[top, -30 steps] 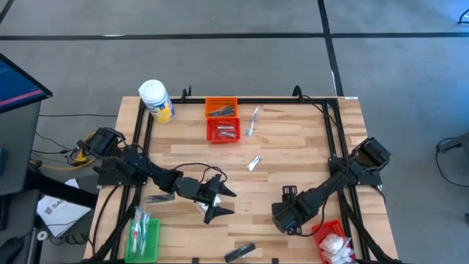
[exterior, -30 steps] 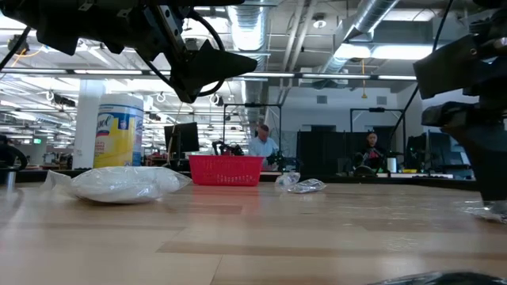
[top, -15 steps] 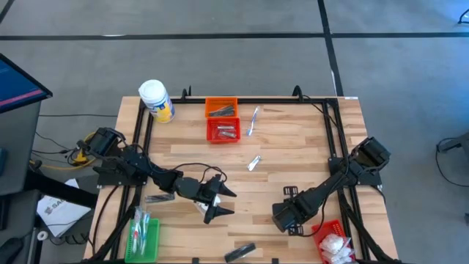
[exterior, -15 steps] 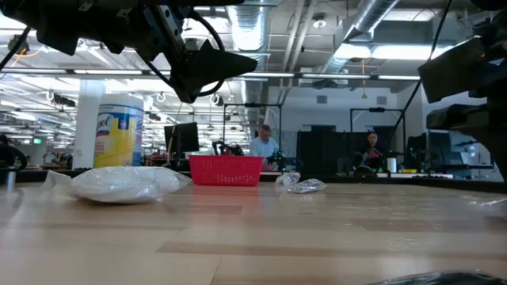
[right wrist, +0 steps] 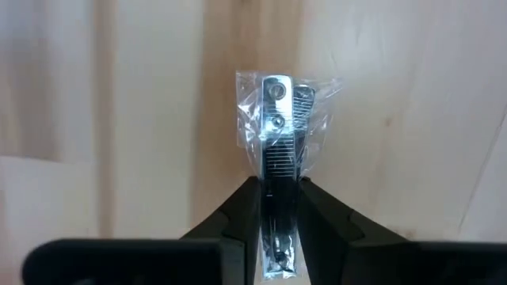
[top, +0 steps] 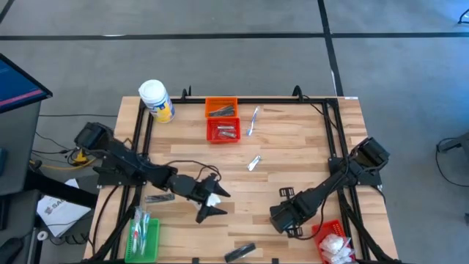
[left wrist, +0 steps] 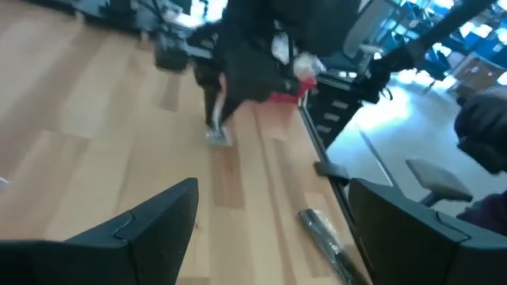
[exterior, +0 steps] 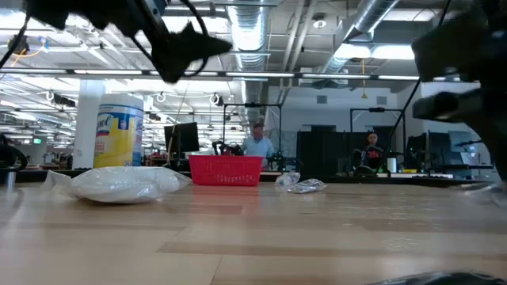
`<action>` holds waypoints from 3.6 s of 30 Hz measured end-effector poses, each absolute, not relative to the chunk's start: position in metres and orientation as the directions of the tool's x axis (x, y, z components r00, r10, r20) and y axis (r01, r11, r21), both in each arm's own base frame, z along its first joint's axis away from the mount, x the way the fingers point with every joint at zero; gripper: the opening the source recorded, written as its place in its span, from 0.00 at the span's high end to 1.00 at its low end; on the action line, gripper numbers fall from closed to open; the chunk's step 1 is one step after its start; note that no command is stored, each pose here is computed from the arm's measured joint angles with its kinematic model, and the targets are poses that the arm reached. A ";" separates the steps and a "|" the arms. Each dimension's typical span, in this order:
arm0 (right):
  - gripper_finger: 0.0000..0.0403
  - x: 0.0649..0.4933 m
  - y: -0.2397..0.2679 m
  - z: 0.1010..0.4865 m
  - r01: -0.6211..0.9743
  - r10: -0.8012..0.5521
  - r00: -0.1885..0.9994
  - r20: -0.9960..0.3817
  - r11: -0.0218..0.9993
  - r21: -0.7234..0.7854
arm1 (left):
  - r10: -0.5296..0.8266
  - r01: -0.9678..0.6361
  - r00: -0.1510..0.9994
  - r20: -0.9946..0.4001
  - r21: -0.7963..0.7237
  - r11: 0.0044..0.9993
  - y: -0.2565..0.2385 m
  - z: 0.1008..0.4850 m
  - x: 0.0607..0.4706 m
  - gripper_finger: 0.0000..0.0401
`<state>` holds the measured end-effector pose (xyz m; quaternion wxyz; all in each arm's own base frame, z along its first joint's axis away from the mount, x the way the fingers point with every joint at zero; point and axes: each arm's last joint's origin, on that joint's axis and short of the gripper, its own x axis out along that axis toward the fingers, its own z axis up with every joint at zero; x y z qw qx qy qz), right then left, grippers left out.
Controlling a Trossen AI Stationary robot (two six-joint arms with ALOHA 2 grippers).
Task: Pick & Place Travel size toiletries
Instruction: Put the nail cutter into the top red basket
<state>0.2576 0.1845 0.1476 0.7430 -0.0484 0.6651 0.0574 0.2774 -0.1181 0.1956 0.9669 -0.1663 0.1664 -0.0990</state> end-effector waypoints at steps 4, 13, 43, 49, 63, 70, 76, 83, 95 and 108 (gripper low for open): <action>0.83 0.268 0.182 0.156 -0.189 0.036 0.140 -0.990 0.982 0.009 | -0.238 0.131 0.930 -0.281 -0.353 0.927 -0.112 0.218 0.263 0.20; 0.83 0.294 0.159 0.170 -0.238 0.045 0.192 -0.980 0.971 -0.002 | -0.236 0.115 0.917 -0.322 -0.353 0.929 -0.106 0.234 0.245 0.20; 0.83 0.378 0.006 0.251 -0.252 -0.044 0.469 -0.882 0.951 -0.181 | -0.188 0.019 0.820 -0.541 -0.302 0.953 -0.107 0.193 0.223 0.20; 0.85 0.390 -0.018 0.276 -0.249 -0.077 0.575 -0.814 0.932 -0.264 | -0.168 0.003 0.838 -0.519 -0.303 0.953 -0.104 0.186 0.220 0.20; 0.85 0.410 -0.081 0.295 -0.133 -0.171 0.663 -0.729 0.931 -0.339 | -0.111 -0.003 0.913 -0.393 -0.279 0.960 -0.101 0.182 0.218 0.20; 0.85 0.446 -0.108 0.287 -0.189 -0.133 0.578 -0.805 0.938 -0.290 | -0.118 0.007 0.920 -0.374 -0.285 0.959 -0.102 0.182 0.217 0.20; 0.85 0.476 -0.131 0.275 -0.236 -0.124 0.478 -0.870 0.935 -0.263 | -0.130 0.026 0.922 -0.366 -0.275 0.961 -0.105 0.183 0.217 0.20; 0.85 0.465 -0.153 0.246 -0.237 -0.063 0.383 -0.921 0.957 -0.164 | -0.136 0.036 0.921 -0.365 -0.267 0.963 -0.106 0.183 0.216 0.20; 0.85 0.477 -0.148 0.238 -0.202 -0.018 0.447 -0.894 0.972 -0.120 | -0.108 0.012 0.928 -0.355 -0.262 0.965 -0.103 0.178 0.213 0.20; 0.85 0.481 -0.153 0.206 -0.166 0.021 0.376 -0.926 0.985 -0.045 | -0.109 0.014 0.931 -0.348 -0.265 0.964 -0.103 0.179 0.214 0.20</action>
